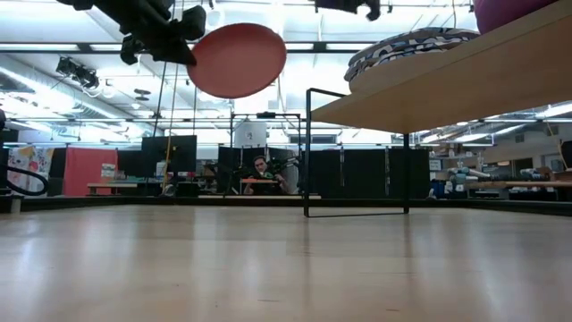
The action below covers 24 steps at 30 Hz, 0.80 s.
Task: Place and stack plates onto a shelf
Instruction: Stack the orange plate on top of the gray plate on the shelf
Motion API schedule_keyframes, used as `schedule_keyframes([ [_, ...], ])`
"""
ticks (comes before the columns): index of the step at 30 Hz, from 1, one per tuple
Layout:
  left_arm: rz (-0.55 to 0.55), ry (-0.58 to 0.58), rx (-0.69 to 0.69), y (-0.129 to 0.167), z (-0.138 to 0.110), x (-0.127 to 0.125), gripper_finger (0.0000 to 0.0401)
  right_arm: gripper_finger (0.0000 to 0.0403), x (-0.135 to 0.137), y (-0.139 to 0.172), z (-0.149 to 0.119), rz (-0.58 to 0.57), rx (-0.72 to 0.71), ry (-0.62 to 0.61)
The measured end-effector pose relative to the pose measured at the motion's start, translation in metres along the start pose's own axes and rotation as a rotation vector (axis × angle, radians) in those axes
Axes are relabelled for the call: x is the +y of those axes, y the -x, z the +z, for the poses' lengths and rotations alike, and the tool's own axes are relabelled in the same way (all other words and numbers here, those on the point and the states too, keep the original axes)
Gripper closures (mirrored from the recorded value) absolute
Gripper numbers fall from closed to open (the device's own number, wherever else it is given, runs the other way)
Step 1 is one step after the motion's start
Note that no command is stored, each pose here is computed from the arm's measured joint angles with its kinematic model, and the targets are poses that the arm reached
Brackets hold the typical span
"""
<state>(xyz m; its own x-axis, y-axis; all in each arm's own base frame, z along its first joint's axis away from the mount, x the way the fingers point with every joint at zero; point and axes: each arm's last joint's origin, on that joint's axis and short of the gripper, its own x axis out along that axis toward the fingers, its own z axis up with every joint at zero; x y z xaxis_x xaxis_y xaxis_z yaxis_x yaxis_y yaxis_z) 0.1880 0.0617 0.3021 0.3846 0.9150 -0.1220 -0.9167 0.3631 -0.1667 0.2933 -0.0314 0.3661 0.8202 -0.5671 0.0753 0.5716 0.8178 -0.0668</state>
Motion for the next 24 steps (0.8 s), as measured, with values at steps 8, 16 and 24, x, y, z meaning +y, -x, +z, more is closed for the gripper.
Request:
schedule_keyframes([
  [8,-0.002,0.000,0.000,0.000,0.000,0.000,0.0385,0.0283,0.013,-0.037,-0.032,-0.031,-0.039,0.008],
  [16,-0.008,0.000,0.003,0.000,0.000,0.000,0.0385,0.0283,0.010,-0.063,-0.059,-0.073,-0.056,0.072],
  [24,-0.045,-0.001,0.017,0.000,-0.001,-0.001,0.0385,0.0283,0.001,-0.077,-0.074,-0.113,-0.044,0.077],
])
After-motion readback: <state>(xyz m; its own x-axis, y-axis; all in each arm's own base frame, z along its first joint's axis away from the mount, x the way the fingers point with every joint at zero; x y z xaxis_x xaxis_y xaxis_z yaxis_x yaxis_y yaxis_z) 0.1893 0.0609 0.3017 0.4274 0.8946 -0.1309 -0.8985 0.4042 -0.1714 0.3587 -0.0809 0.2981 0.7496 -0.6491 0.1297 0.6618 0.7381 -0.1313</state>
